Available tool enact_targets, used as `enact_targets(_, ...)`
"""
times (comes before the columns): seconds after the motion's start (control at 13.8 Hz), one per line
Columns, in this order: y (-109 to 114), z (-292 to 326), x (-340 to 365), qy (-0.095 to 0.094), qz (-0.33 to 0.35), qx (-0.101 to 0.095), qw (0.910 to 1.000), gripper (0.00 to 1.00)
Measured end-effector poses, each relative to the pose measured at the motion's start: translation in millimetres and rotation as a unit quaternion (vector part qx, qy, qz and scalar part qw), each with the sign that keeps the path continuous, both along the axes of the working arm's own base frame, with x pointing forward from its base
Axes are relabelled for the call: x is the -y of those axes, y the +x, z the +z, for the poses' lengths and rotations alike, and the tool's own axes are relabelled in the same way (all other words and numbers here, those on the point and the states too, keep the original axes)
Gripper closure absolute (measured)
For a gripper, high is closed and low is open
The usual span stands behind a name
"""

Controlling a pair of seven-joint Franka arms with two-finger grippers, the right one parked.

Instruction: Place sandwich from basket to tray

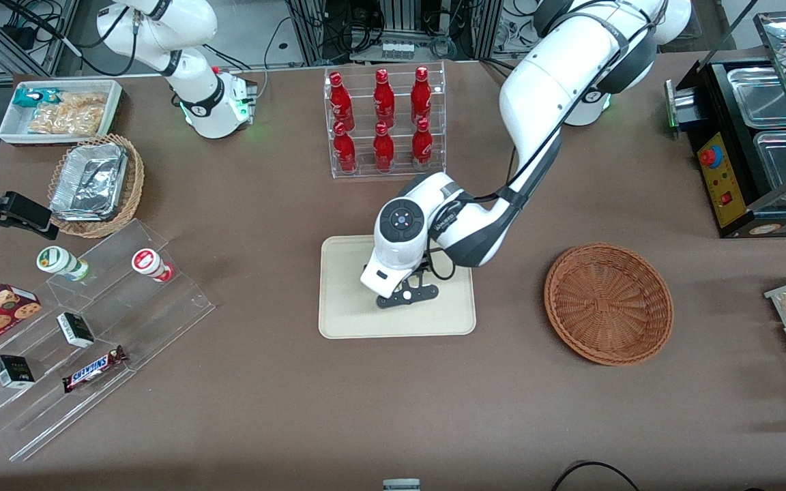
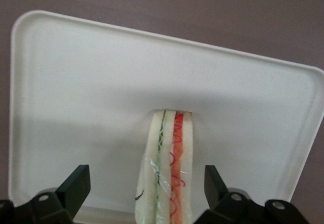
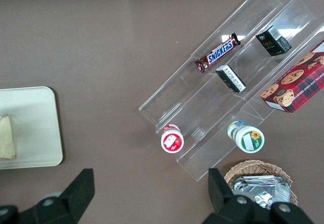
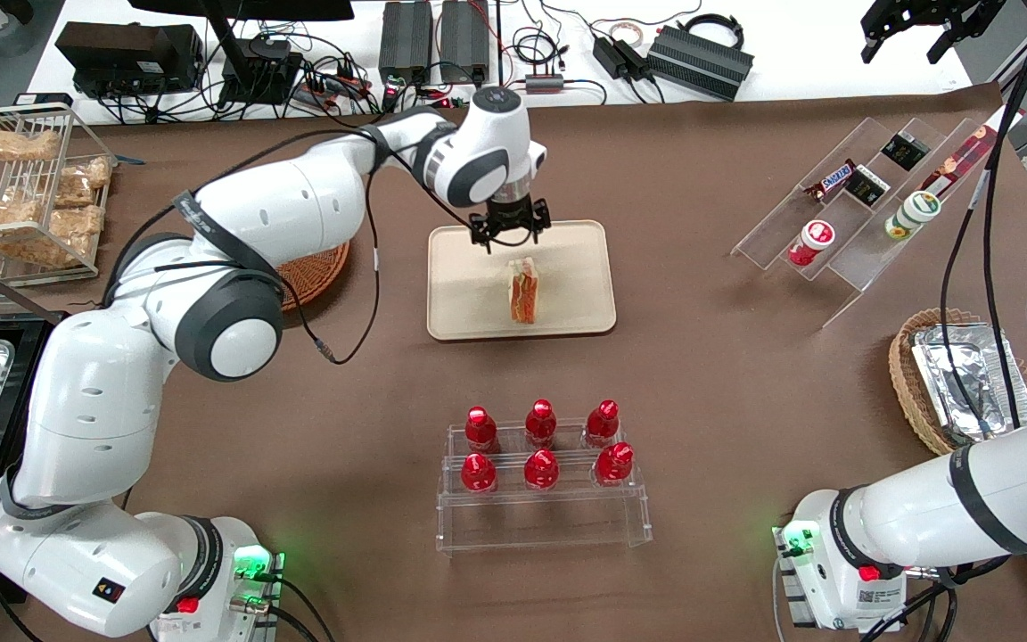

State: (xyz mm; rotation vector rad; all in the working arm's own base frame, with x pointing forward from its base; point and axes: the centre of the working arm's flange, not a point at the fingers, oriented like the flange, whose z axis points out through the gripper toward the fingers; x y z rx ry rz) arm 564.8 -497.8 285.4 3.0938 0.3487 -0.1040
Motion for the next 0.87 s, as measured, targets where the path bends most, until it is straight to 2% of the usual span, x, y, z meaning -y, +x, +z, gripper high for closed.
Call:
enact_targets(0.15,25,45,-38,0.009,0.026,0.005,0.9996,0.0)
enact_targets(0.29,43,89,-87,0.03,0.035,0.003,0.9989,0.0)
enact_targets(0.36,49,108,-119,0.045,0.015,-0.008,0.9988,0.0)
enact_targets(0.51,57,148,-197,0.076,-0.034,-0.049,0.9953,0.0)
enact_targets(0.58,61,171,-240,0.082,-0.047,-0.064,0.9935,0.0)
enact_targets(0.73,63,217,-319,0.072,-0.065,-0.075,0.9925,0.0)
enact_targets(0.87,54,253,-378,0.057,-0.073,-0.088,0.9918,0.0)
